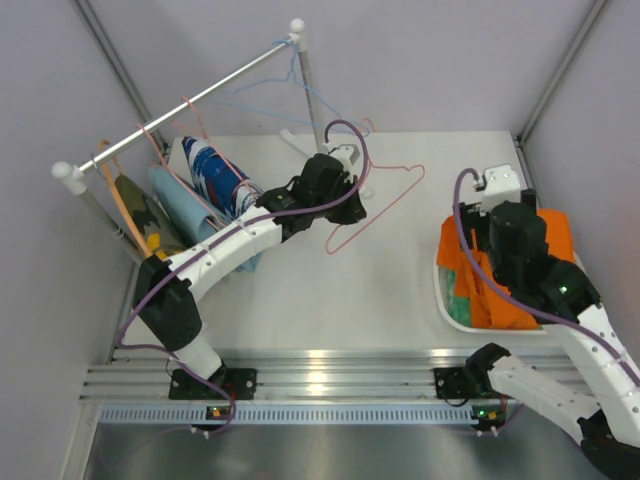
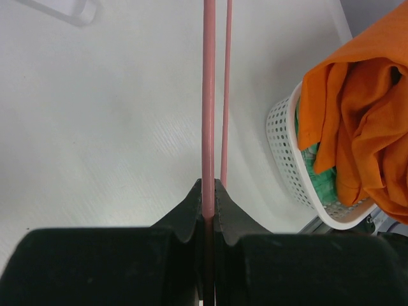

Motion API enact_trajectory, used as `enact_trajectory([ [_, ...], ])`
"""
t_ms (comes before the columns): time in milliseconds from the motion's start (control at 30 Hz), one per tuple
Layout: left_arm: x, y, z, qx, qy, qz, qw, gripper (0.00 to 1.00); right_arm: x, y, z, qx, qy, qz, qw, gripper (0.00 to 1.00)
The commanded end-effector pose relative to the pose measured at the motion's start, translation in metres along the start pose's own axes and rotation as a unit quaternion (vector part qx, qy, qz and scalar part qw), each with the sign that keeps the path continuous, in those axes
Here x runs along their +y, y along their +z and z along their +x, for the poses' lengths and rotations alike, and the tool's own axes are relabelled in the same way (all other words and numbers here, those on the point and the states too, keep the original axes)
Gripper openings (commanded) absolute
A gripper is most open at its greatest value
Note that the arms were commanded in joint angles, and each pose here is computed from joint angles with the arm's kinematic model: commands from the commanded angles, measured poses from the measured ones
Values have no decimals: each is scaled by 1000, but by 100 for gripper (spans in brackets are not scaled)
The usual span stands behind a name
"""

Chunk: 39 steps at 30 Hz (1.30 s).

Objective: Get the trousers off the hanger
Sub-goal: Place the trousers in the bin.

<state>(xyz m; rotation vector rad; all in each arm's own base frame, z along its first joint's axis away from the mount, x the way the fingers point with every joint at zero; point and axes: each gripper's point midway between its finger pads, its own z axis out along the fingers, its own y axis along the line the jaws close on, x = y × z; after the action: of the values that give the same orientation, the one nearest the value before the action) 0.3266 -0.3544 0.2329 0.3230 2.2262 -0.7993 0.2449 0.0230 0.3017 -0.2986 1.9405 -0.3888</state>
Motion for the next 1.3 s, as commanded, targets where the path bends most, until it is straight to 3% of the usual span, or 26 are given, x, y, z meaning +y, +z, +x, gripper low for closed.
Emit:
enact_trajectory([
  [0, -22, -24, -32, -50, 24, 41, 998, 0, -16, -21, -28, -46, 155, 13, 987, 82],
  [200, -24, -28, -30, -44, 34, 47, 997, 0, -37, 8, -15, -33, 262, 134, 955, 86],
  [333, -22, -31, -28, -42, 37, 42, 998, 0, -38, 51, -10, 7, 315, 123, 941, 89],
  [467, -15, -31, -26, -44, 36, 25, 998, 0, -41, 69, -23, 24, 267, 131, 955, 99],
  [667, -12, -32, -21, -39, 32, 23, 998, 0, -45, 104, -47, 48, 200, 147, 967, 100],
  [867, -7, -37, -20, -46, 37, 14, 998, 0, -14, 148, -17, 144, 96, 103, 980, 98],
  [1000, -4, -40, -20, -51, 40, 5, 998, 0, 4, 152, 1, 200, 85, 73, 973, 95],
  [1267, 7, -38, -14, -49, 38, -14, 998, 0, 9, 130, 2, 181, 123, 65, 974, 84],
])
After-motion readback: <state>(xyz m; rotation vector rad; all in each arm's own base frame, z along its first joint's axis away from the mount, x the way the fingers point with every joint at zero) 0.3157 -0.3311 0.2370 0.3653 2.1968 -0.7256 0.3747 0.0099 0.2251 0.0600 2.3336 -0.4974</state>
